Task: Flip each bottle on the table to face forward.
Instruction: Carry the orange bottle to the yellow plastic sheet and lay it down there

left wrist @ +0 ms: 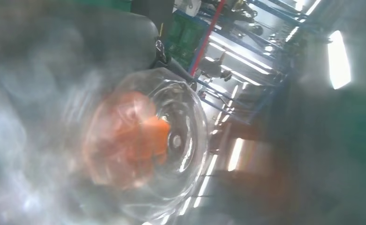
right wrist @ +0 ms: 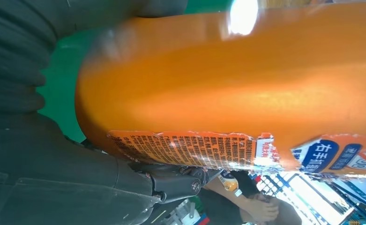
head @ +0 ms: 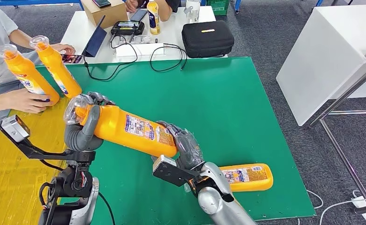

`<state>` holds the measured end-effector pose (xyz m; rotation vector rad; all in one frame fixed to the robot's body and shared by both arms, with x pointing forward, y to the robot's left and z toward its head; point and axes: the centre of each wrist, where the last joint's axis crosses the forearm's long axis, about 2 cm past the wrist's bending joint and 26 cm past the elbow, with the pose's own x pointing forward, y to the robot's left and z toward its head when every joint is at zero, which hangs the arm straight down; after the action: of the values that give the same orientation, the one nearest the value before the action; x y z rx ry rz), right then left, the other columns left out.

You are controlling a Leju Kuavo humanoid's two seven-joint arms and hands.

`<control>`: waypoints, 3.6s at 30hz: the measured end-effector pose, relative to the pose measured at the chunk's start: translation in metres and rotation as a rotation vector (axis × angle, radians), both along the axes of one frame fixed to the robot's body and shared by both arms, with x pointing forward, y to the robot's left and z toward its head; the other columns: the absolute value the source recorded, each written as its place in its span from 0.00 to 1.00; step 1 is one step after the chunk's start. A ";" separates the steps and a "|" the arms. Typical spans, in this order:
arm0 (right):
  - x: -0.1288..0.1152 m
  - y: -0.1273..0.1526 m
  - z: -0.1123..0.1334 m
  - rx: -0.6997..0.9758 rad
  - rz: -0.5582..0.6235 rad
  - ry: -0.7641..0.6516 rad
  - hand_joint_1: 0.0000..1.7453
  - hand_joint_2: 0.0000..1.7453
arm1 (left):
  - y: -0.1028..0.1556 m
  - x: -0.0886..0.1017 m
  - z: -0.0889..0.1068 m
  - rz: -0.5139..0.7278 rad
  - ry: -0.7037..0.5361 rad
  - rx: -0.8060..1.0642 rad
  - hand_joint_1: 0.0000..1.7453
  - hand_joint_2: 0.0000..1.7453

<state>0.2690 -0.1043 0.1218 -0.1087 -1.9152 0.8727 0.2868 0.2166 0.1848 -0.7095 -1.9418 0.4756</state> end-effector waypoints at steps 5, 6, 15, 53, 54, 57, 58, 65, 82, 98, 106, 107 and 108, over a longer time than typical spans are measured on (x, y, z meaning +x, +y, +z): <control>0.000 0.000 0.000 0.003 -0.005 -0.004 1.00 1.00 | 0.000 0.000 0.000 -0.001 0.002 0.000 1.00 1.00; 0.000 0.000 0.000 0.003 -0.006 -0.004 1.00 1.00 | 0.000 0.000 -0.001 -0.001 0.003 0.000 1.00 1.00; -0.001 0.000 -0.001 0.006 -0.010 -0.002 1.00 1.00 | -0.002 0.000 -0.002 -0.013 0.015 0.017 0.00 1.00; 0.000 -0.002 -0.002 0.028 -0.030 0.008 1.00 1.00 | -0.029 -0.002 -0.029 -0.138 0.100 0.144 1.00 1.00; 0.000 -0.002 -0.002 0.028 -0.029 0.007 1.00 1.00 | -0.029 -0.003 -0.029 -0.133 0.100 0.139 1.00 1.00; 0.000 0.000 -0.001 0.029 -0.024 0.004 1.00 1.00 | -0.029 -0.003 -0.028 -0.118 0.098 0.124 1.00 1.00; 0.000 0.000 -0.001 0.030 -0.022 0.004 1.00 1.00 | -0.029 -0.004 -0.028 -0.114 0.097 0.120 1.00 1.00; 0.001 0.004 0.001 0.034 -0.013 0.001 1.00 1.00 | -0.027 -0.006 -0.026 -0.094 0.095 0.096 1.00 1.00; -0.003 0.003 0.001 0.120 -0.022 0.016 0.00 0.50 | -0.020 -0.005 -0.023 -0.008 0.085 0.103 1.00 1.00; -0.011 -0.044 0.057 0.526 -0.076 -0.076 0.00 0.50 | 0.044 0.014 0.002 0.551 -0.075 0.501 1.00 1.00; -0.018 -0.059 0.062 0.502 -0.121 -0.157 0.00 0.25 | 0.067 0.023 0.006 0.792 -0.112 1.084 1.00 1.00; -0.019 -0.061 0.062 0.500 -0.118 -0.161 0.00 0.50 | 0.071 0.026 0.006 0.831 -0.119 1.229 1.00 1.00; -0.019 -0.063 0.063 0.499 -0.114 -0.164 0.00 0.75 | 0.075 0.030 0.005 0.867 -0.126 1.379 1.00 1.00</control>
<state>0.2495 -0.1673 0.1849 0.0126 -2.2020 0.2995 0.3170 0.2919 0.1901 1.0121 -2.0492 -0.4691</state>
